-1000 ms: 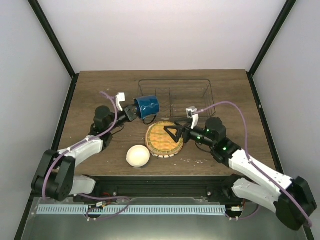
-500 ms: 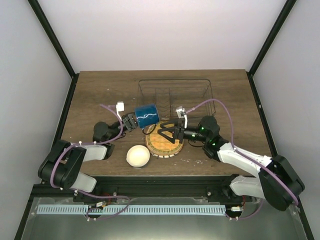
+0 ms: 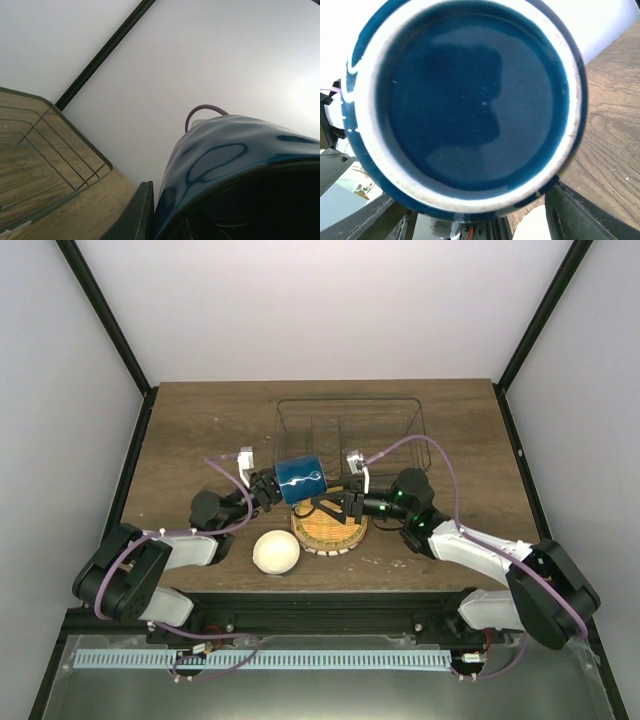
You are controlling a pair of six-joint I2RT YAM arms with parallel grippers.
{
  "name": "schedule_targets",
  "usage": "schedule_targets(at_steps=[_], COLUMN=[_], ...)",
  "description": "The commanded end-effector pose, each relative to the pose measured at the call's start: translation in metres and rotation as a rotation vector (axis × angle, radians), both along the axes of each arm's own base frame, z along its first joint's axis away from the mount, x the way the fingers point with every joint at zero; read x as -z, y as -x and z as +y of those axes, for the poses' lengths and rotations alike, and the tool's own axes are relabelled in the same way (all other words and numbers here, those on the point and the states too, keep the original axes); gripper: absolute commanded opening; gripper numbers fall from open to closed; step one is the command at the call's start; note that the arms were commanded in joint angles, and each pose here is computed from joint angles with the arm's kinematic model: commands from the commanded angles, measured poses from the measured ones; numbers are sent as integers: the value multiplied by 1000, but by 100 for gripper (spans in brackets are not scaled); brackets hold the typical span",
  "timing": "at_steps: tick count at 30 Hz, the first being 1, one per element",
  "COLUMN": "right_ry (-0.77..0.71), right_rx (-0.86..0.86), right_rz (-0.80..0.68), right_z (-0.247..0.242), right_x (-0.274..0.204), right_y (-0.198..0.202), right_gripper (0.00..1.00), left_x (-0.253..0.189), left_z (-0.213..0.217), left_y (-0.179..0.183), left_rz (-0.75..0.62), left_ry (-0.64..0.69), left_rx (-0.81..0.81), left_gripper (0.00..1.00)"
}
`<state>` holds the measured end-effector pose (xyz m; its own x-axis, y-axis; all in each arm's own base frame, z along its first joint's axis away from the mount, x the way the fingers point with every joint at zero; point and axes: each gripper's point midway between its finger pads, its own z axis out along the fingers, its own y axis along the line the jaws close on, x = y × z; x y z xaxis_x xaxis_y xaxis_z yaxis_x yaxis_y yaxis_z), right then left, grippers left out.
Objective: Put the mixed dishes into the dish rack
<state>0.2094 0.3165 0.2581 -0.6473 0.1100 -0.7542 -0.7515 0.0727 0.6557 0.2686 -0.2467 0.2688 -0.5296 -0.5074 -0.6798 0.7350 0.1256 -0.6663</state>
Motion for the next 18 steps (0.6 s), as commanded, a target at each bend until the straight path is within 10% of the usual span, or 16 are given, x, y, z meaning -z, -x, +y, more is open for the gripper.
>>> schedule_targets(at_steps=[1, 11, 18], right_ry=[-52, -54, -51], right_rx=[-20, -54, -55], right_rz=[-56, -30, -29], right_z=[5, 20, 21], right_x=[-25, -21, -22], right_y=[2, 3, 2], right_gripper=[69, 55, 26], left_x=[-26, -25, -22], left_z=[9, 8, 5], left_y=[7, 3, 2], left_rz=[-135, -140, -124], left_ry=[60, 73, 69], left_rx=[-58, -88, -79], left_gripper=[0, 0, 0])
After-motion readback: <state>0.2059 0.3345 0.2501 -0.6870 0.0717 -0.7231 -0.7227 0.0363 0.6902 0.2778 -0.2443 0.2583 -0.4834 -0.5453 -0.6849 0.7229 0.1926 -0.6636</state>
